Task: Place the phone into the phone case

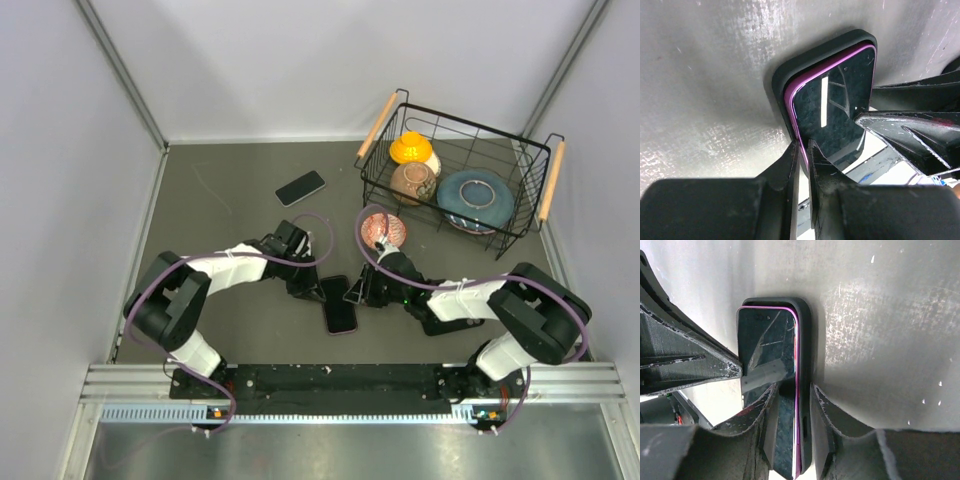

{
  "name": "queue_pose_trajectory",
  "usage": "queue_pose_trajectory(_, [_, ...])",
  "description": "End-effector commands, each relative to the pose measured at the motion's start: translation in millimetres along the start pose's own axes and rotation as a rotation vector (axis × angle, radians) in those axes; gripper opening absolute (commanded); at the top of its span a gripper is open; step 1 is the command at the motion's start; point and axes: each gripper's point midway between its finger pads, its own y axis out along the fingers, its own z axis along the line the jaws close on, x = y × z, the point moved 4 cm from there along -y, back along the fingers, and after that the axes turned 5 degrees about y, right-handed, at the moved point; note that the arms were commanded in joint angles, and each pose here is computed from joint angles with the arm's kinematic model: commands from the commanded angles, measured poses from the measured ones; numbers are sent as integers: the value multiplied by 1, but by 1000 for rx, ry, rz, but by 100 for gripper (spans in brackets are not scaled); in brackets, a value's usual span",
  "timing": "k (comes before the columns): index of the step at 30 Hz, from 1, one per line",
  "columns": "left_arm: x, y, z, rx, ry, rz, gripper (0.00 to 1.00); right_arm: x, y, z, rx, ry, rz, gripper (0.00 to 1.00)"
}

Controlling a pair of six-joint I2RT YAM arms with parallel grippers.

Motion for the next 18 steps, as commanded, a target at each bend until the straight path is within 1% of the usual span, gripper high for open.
queue_pose_trajectory(1, [7, 9, -27, -98, 38, -7, 12, -15, 2, -15, -38, -2, 52, 28])
queue_pose_trajectory(5, [6, 8, -27, -82, 37, -14, 13, -16, 2, -17, -46, 8, 51, 26])
queue_pose_trajectory(9, [6, -5, -17, 14, 46, -59, 20, -17, -1, -15, -40, -7, 62, 26])
queue_pose_trajectory(12, [4, -16, -13, 57, 61, -83, 27, -16, -6, -11, -25, -14, 63, 33])
queue_pose_trajectory(13, [4, -18, -12, 66, 62, -89, 32, -16, -7, -10, -24, -15, 62, 38])
queue_pose_trajectory(16, [1, -21, -10, 70, 56, -98, 33, -14, -11, -11, -35, -16, 54, 45])
queue_pose_trajectory(18, [-1, -20, -8, 71, 48, -98, 33, -14, -14, -11, -39, -14, 51, 47])
